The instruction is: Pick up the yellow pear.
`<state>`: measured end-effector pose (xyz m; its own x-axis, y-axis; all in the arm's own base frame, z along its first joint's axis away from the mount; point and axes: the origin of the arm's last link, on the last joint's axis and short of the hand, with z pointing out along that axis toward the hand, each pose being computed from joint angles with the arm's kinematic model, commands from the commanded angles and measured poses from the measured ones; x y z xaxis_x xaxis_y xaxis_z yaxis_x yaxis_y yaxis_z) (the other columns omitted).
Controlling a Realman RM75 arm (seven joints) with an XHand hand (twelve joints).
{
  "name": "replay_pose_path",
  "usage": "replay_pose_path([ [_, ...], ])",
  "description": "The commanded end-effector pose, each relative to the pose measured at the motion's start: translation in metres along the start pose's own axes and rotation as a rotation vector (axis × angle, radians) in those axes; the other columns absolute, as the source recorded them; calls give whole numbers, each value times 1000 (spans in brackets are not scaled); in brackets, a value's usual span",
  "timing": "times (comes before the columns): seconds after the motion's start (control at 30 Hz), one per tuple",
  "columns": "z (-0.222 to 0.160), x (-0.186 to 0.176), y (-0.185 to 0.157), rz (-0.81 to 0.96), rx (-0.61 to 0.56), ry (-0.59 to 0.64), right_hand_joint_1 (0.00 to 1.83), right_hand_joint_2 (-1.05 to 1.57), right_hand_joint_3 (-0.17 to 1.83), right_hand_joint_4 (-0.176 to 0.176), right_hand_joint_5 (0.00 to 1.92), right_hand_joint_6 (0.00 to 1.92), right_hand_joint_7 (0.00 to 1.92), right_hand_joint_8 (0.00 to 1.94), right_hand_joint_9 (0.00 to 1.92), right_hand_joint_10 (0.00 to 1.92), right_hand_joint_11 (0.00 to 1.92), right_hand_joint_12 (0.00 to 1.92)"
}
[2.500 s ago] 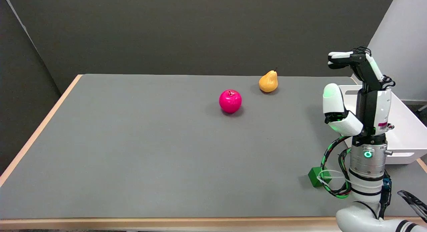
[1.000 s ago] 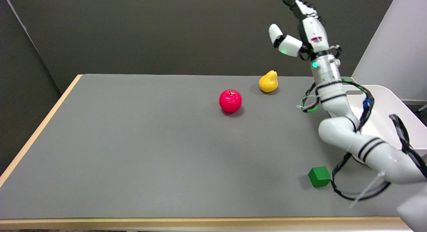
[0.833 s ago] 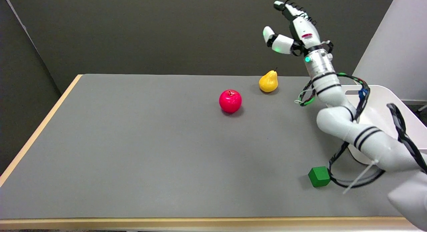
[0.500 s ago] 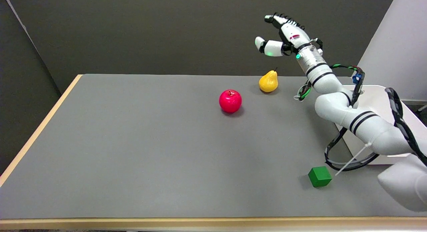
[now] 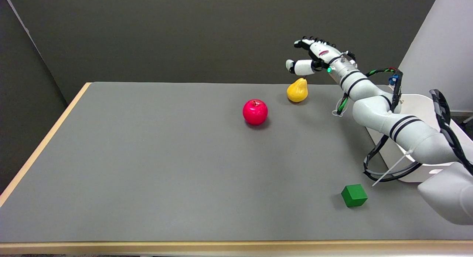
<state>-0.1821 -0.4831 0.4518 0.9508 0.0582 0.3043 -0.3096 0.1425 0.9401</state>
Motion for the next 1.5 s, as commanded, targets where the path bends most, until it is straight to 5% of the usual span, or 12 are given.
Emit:
replay_pose_path([
  [0.03, -1, -24, 12, -78, -54, -144, 368, 683, 891, 19, 179, 380, 140, 238, 62, 591, -1, 891],
  [1.5, 9, -71, 7, -72, -100, -212, 342, 649, 1006, 68, 180, 460, 149, 273, 117, 617, 0, 997],
])
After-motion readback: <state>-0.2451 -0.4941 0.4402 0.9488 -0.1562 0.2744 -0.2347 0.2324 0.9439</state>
